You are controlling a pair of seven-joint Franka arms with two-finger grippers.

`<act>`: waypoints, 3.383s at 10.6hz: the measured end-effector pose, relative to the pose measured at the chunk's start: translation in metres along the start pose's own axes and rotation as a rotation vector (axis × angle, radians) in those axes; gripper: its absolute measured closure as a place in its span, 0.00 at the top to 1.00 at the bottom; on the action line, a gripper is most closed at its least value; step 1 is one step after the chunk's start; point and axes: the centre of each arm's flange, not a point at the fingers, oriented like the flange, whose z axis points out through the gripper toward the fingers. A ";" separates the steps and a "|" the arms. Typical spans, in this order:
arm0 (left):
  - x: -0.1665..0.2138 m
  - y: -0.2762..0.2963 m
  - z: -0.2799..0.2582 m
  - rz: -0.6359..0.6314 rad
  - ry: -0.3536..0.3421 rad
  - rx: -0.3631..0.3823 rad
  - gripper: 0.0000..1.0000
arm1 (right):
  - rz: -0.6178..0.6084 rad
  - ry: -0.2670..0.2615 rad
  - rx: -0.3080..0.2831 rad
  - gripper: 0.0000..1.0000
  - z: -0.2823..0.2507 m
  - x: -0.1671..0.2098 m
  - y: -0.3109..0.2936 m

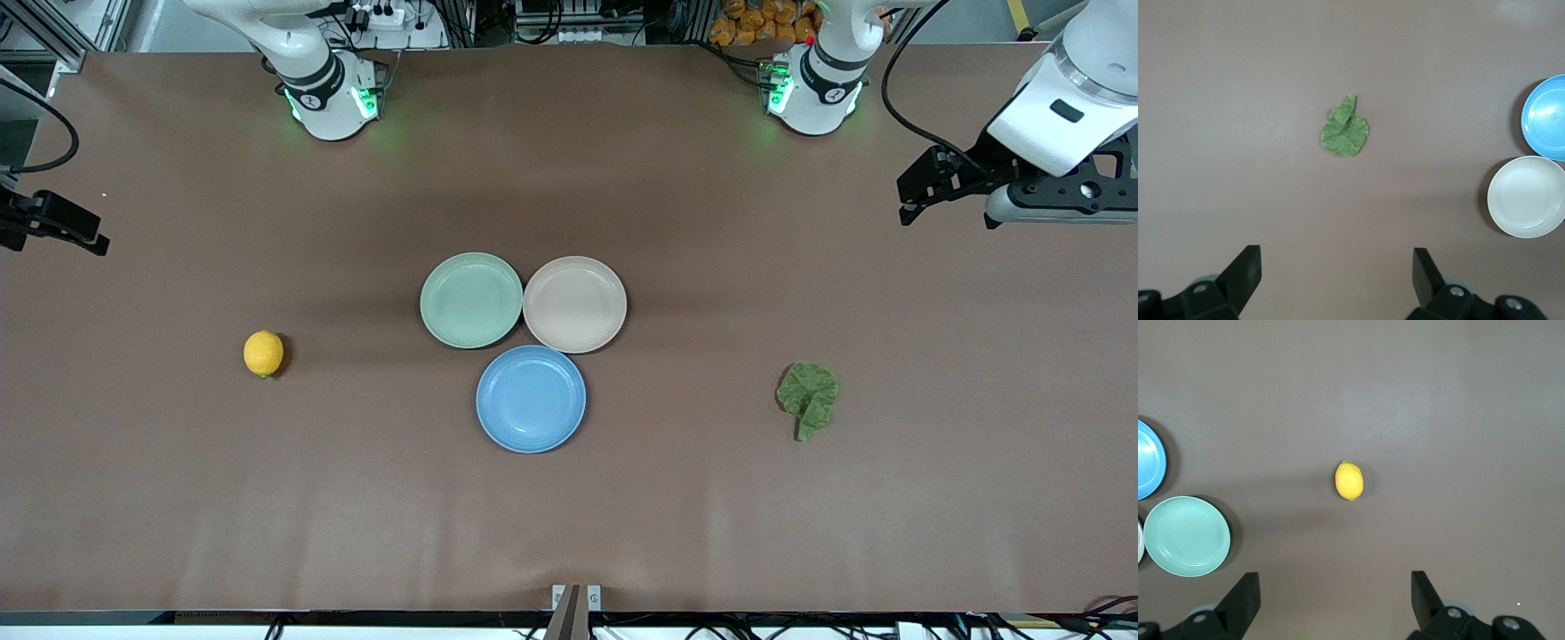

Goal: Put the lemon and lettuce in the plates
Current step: 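Move the right gripper toward the lemon while the left gripper approaches the lettuce, then lower the right gripper around the yellow lemon and close it, then lift the lemon toward the blue plate while the left gripper grasps lettuce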

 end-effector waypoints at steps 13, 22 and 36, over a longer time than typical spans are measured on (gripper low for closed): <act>0.007 0.000 0.024 0.055 -0.051 -0.001 1.00 | -0.001 -0.004 -0.002 1.00 0.109 0.024 -0.001; 0.049 -0.004 0.152 0.042 -0.111 -0.026 1.00 | -0.117 -0.010 -0.018 1.00 0.300 0.040 0.001; 0.097 -0.037 0.233 -0.080 -0.011 -0.063 1.00 | -0.137 0.076 -0.029 0.71 0.453 0.011 -0.005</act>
